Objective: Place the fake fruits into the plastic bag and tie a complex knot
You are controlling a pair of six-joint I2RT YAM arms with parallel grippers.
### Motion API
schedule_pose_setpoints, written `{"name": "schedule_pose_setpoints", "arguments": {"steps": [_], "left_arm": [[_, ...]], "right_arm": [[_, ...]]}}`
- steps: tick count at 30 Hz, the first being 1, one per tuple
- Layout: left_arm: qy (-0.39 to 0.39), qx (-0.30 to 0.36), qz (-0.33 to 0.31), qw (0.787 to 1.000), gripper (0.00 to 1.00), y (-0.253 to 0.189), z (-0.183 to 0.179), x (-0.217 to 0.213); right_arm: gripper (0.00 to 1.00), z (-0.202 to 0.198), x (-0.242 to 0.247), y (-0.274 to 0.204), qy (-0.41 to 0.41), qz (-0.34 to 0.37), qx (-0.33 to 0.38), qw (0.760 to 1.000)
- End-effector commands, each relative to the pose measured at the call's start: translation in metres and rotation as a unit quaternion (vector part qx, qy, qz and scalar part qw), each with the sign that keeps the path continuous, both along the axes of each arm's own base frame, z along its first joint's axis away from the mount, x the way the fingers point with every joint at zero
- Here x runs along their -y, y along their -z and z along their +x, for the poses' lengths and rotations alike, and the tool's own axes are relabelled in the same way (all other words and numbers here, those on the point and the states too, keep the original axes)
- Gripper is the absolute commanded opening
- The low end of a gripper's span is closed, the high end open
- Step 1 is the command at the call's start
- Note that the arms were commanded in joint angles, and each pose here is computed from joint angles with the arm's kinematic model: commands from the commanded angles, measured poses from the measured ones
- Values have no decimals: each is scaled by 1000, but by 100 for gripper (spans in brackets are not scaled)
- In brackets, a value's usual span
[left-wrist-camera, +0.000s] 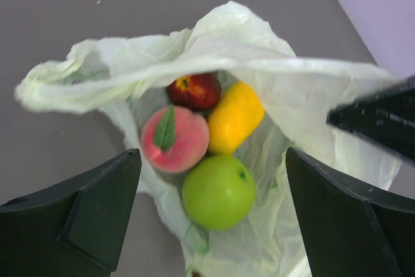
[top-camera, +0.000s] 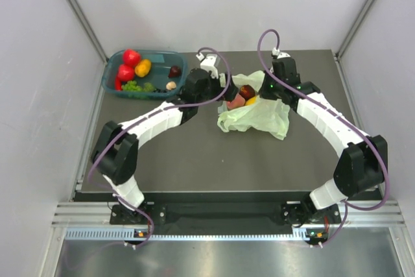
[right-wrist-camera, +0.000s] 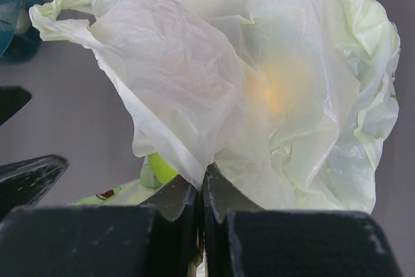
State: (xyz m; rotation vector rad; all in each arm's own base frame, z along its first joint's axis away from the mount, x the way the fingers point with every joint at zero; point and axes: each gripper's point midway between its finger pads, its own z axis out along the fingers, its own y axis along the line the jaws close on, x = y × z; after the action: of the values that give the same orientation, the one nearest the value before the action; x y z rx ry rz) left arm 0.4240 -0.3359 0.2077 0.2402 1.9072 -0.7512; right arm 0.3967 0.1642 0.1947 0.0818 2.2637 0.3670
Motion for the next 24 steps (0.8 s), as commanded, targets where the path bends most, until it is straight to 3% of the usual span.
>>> {"name": "schedule_pose_setpoints", "arguments": {"steps": [1, 6, 10, 15, 20, 24], "left_arm": [[-29, -7, 26, 999, 97, -11, -13, -39], [-115, -32, 56, 991, 97, -26, -18, -116], [-201, -63, 68, 975, 96, -22, 3, -195], [-274, -103, 99, 951, 95, -3, 26, -264], [-316, -162, 133, 925, 88, 26, 48, -310], [-320, -153, 151, 923, 87, 22, 78, -324]], "right_arm": [[0, 13, 2, -27, 2, 13, 44, 999], [0, 12, 0, -28, -3, 14, 42, 999], [0, 11, -1, -27, -6, 17, 41, 999], [0, 11, -3, -24, -9, 19, 37, 999], [0, 10, -4, -24, -13, 21, 36, 999], [0, 9, -5, -25, -17, 24, 36, 999]]}}
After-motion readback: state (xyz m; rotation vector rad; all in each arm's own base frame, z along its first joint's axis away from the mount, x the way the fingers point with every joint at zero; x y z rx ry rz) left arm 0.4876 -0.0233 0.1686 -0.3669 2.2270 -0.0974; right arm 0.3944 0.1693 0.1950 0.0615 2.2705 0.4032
